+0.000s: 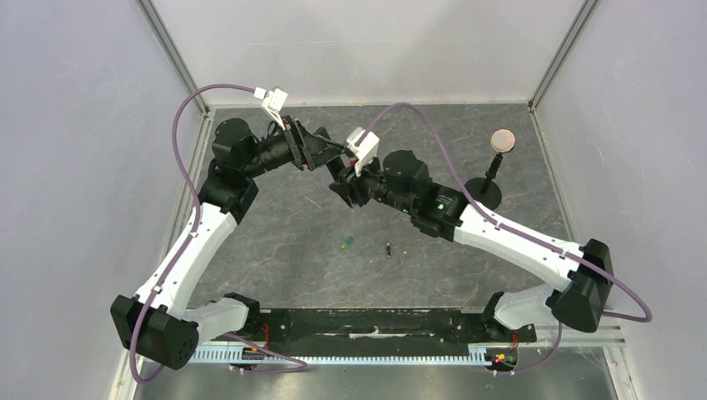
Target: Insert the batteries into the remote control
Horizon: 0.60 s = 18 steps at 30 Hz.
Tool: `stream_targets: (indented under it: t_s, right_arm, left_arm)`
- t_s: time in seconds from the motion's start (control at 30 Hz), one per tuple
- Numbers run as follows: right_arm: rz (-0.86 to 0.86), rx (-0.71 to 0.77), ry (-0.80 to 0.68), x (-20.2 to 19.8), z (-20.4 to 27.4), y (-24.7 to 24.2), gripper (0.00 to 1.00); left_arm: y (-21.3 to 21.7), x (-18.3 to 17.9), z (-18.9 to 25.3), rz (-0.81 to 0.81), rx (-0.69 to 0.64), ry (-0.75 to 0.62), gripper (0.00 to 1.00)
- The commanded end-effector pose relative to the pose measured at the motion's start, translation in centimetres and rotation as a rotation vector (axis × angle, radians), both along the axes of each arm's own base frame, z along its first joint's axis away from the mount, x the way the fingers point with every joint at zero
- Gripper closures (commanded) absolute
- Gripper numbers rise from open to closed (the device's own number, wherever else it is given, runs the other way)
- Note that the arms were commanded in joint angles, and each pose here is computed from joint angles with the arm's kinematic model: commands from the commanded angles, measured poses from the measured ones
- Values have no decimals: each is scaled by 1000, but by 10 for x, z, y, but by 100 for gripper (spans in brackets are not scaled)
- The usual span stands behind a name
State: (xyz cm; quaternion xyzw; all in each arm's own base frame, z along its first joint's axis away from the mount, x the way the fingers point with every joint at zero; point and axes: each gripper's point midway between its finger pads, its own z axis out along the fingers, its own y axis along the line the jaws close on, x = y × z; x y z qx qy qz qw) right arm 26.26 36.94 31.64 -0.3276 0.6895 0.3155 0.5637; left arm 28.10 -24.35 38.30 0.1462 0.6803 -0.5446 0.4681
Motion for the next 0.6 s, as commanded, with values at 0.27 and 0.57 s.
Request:
stream_targets:
  t_s: [0.27,0.57]
  right_arm:
    - [-142,-208,-113,28,-15,-8,78]
    - [-115,-207,-110,27,-21,2,78]
  left_arm:
    - [21,5,-46,134,201,86,51]
    - [14,13,-43,133,131,121,64]
